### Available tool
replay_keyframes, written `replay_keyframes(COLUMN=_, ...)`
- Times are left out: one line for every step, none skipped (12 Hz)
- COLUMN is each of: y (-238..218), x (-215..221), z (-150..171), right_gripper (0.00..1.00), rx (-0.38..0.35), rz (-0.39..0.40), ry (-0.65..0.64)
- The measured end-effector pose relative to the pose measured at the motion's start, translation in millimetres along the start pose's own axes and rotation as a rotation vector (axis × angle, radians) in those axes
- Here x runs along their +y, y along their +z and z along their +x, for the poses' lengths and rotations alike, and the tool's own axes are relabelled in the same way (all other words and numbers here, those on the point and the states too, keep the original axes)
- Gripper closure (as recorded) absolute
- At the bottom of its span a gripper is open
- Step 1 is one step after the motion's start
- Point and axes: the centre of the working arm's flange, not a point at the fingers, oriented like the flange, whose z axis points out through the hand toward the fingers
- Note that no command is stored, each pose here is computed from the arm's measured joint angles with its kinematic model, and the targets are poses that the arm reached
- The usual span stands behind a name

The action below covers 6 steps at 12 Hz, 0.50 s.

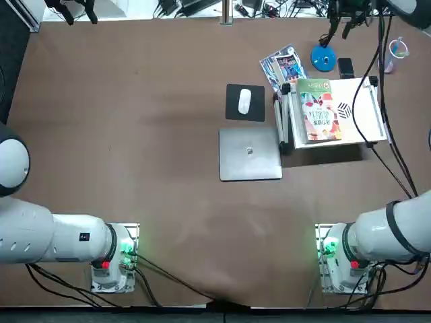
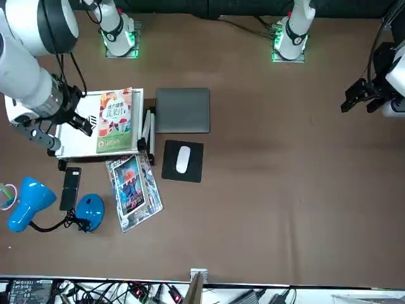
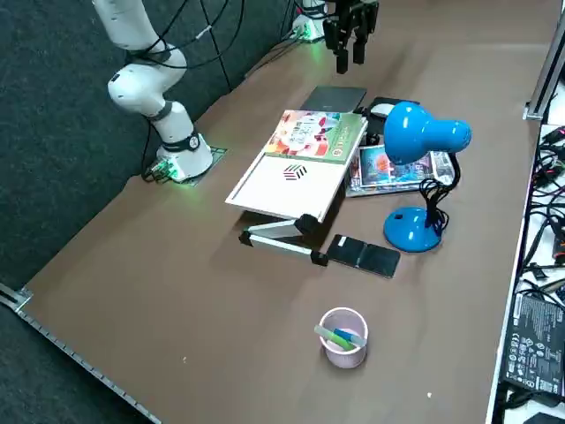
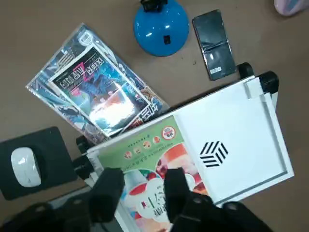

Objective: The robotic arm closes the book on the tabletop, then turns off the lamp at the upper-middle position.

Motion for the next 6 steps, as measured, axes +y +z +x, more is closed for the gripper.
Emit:
replay_keyframes(y=-6, x=5, z=-2, right_gripper=0.31, rx=0.000, rz=-0.002, ry=-0.024)
replay_keyframes(y=-13, x=12, z=-4, right_gripper=0.19, rx=-0.001, rz=-0.006, ry=-0.052)
replay_keyframes(y=-19, x=22, z=-5, right_gripper=0.07, rx=-0.006, rz=-0.012, ry=-0.089)
replay_keyframes(y=-25, x=35, z=-5, right_gripper=0.00, rx=-0.013, rz=-0.012, ry=-0.128)
replay_keyframes(y=-30, x=50, z=-3, right_gripper=0.00, rx=-0.023, rz=-0.002, ry=-0.158)
replay_keyframes(y=-35, x=66, z=-1, right_gripper=0.00, rx=-0.030, rz=0.016, ry=-0.178)
